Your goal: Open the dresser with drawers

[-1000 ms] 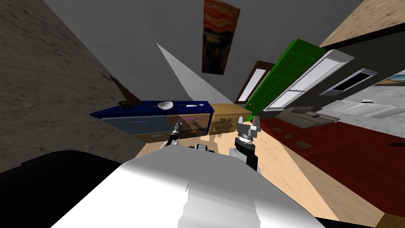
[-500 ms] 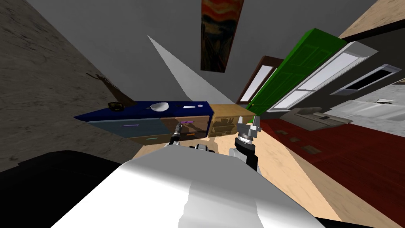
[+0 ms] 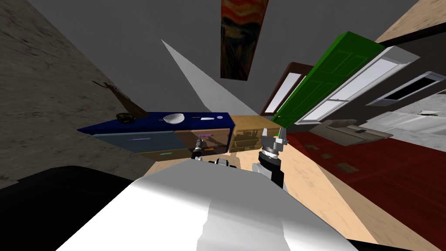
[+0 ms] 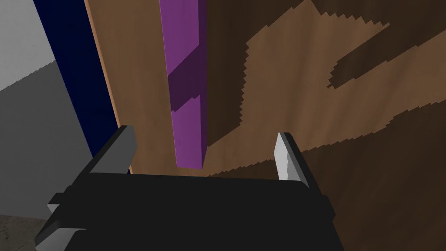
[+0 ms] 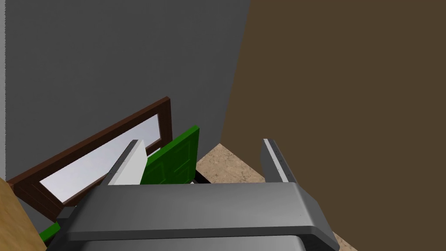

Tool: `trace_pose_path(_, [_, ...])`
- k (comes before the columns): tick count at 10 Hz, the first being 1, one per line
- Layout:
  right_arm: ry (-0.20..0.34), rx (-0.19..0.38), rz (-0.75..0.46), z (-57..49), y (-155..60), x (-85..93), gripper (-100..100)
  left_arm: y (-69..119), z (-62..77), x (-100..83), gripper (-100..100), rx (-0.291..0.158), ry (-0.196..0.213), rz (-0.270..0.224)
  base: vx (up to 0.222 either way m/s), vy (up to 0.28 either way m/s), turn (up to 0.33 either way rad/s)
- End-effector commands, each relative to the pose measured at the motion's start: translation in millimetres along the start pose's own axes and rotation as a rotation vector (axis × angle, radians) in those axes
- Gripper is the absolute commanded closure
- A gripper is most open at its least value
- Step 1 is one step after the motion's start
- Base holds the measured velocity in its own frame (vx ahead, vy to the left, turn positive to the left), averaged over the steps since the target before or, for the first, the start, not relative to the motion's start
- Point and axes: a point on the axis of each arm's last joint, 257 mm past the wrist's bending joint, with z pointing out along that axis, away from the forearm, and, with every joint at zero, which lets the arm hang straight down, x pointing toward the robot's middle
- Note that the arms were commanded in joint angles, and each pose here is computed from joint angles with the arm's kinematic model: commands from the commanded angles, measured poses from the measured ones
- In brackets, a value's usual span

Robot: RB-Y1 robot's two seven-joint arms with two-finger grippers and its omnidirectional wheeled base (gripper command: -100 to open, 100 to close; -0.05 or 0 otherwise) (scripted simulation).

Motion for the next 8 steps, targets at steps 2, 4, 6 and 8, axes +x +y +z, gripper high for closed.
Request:
trace_pose_path(2, [0.000, 0.000, 0.000, 0.0, 0.0, 0.0, 0, -4.1, 3.0, -0.1, -100, 0.003, -0.001, -0.001, 0.052, 0.006, -0.005])
trace_pose_path(4, [0.000, 0.000, 0.000, 0.0, 0.0, 0.0, 0, -6.3, 2.6, 0.4, 100, 0.002, 0.000, -0.001, -0.040, -0.004, 0.012])
trace_pose_path(6, [0.000, 0.000, 0.000, 0.1, 0.0, 0.1, 0, -8.3, 1.6, 1.0, 100, 0.003, 0.002, -0.001, -0.175, -0.058, 0.001])
trace_pose_path(8, [0.000, 0.000, 0.000, 0.1, 0.0, 0.1, 0, -11.0, 0.3, 1.7, 100, 0.004, 0.004, -0.002, -0.197, -0.064, 0.011])
